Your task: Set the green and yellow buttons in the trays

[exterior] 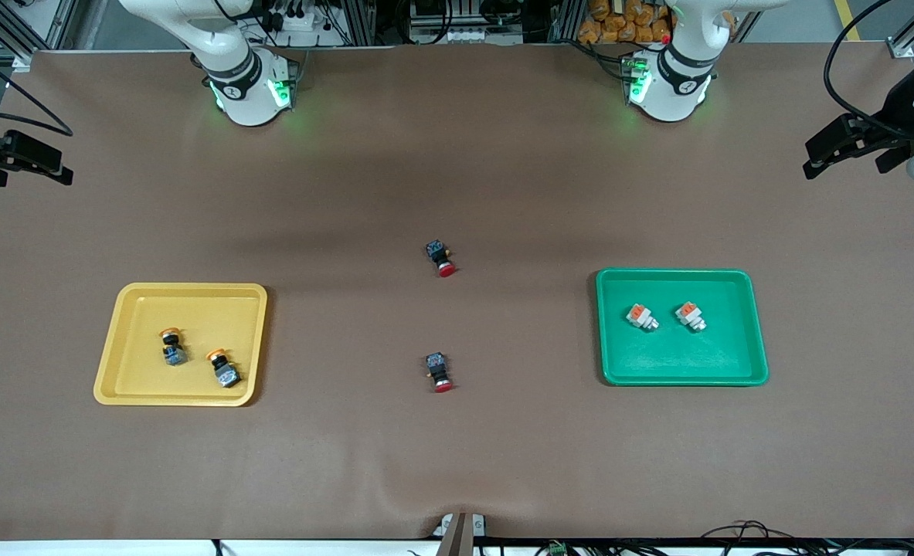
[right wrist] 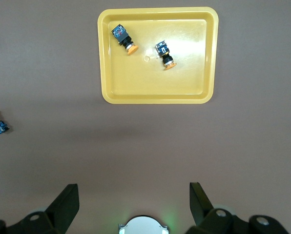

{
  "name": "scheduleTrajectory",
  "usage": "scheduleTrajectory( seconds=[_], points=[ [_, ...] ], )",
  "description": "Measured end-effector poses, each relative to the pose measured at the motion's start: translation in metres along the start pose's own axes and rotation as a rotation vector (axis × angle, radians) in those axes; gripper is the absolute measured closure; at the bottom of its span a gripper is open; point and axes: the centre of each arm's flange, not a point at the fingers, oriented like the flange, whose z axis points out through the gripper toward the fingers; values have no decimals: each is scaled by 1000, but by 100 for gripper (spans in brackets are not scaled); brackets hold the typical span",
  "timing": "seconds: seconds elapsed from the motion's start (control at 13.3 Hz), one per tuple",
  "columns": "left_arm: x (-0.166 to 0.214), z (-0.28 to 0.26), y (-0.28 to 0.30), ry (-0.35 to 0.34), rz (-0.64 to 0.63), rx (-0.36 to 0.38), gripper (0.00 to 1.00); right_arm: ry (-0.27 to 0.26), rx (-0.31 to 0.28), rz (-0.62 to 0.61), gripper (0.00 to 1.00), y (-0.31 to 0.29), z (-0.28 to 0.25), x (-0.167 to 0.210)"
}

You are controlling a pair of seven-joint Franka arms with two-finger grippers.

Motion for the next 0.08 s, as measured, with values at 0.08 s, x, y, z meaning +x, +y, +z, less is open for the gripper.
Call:
scheduleTrajectory(
  seconds=[0.08],
  points=[
    [0, 0, 0, 0, 0, 0, 0, 1, 0, -1, 0, 0, 0, 0]
  ],
)
